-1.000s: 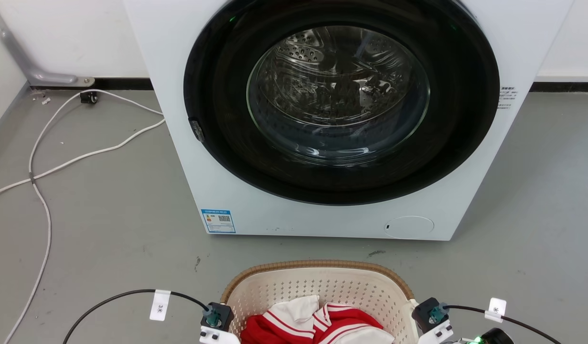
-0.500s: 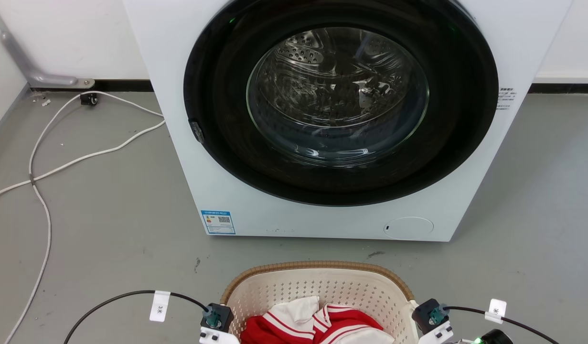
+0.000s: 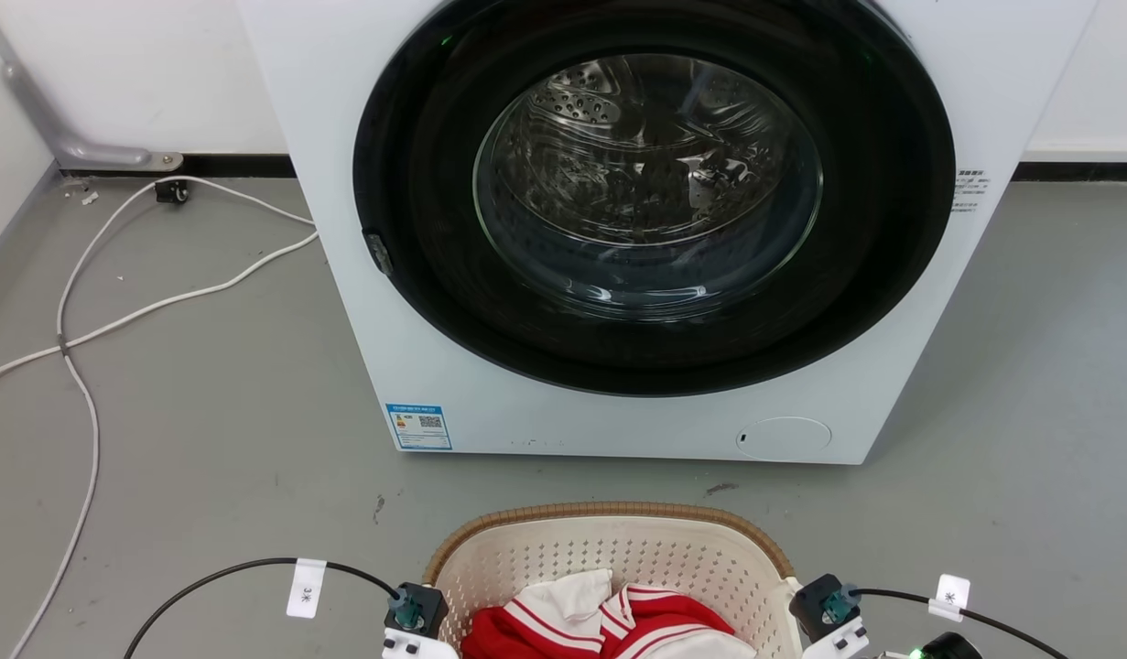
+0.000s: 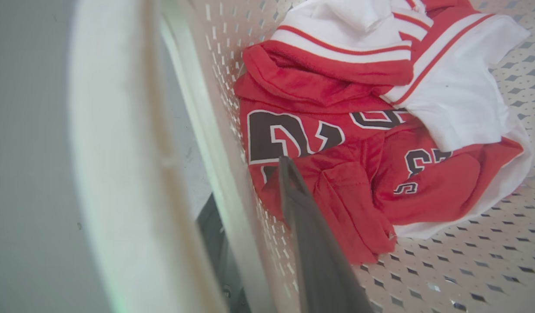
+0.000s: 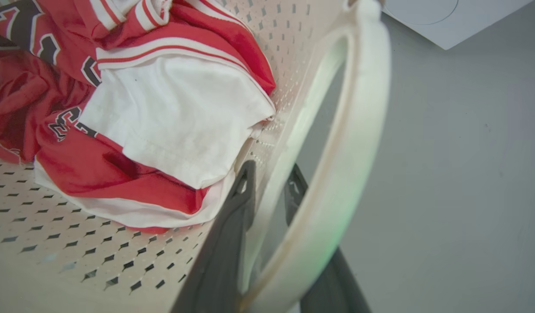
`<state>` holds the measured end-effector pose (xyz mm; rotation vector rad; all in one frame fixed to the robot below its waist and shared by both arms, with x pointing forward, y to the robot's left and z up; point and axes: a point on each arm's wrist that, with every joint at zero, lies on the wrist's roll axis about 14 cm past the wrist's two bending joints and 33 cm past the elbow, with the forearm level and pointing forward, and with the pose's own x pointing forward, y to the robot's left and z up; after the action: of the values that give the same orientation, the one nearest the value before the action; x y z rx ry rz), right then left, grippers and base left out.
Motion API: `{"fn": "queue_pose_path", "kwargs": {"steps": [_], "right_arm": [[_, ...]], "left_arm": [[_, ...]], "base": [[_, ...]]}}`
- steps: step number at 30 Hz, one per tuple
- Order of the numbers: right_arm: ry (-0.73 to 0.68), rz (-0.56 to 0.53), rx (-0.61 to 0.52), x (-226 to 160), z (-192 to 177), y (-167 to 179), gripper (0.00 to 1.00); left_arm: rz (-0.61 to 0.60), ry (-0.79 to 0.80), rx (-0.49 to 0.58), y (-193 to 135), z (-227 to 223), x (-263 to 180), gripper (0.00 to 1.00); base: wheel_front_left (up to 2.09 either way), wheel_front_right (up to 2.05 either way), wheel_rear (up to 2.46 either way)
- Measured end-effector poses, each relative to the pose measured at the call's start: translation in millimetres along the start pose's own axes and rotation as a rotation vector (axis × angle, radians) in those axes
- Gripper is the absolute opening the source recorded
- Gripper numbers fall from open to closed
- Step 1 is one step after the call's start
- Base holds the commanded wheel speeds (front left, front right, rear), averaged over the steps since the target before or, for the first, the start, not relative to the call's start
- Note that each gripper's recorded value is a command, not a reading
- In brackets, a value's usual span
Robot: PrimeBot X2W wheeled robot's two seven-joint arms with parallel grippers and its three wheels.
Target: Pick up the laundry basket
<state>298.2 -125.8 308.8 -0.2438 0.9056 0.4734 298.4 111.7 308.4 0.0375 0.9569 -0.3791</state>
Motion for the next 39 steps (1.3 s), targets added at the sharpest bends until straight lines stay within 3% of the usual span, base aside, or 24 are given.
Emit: {"fn": "queue_pose_path", "kwargs": {"steps": [39], "right_arm": [[0.006,0.003,0.0,0.1,-1.4,1.2,0.0]], "left_arm": [[-0.002,0.004,-0.002,-0.7,-4.1,-0.6,0.0]], "base": [[0.0,0.0,0.0]]}}
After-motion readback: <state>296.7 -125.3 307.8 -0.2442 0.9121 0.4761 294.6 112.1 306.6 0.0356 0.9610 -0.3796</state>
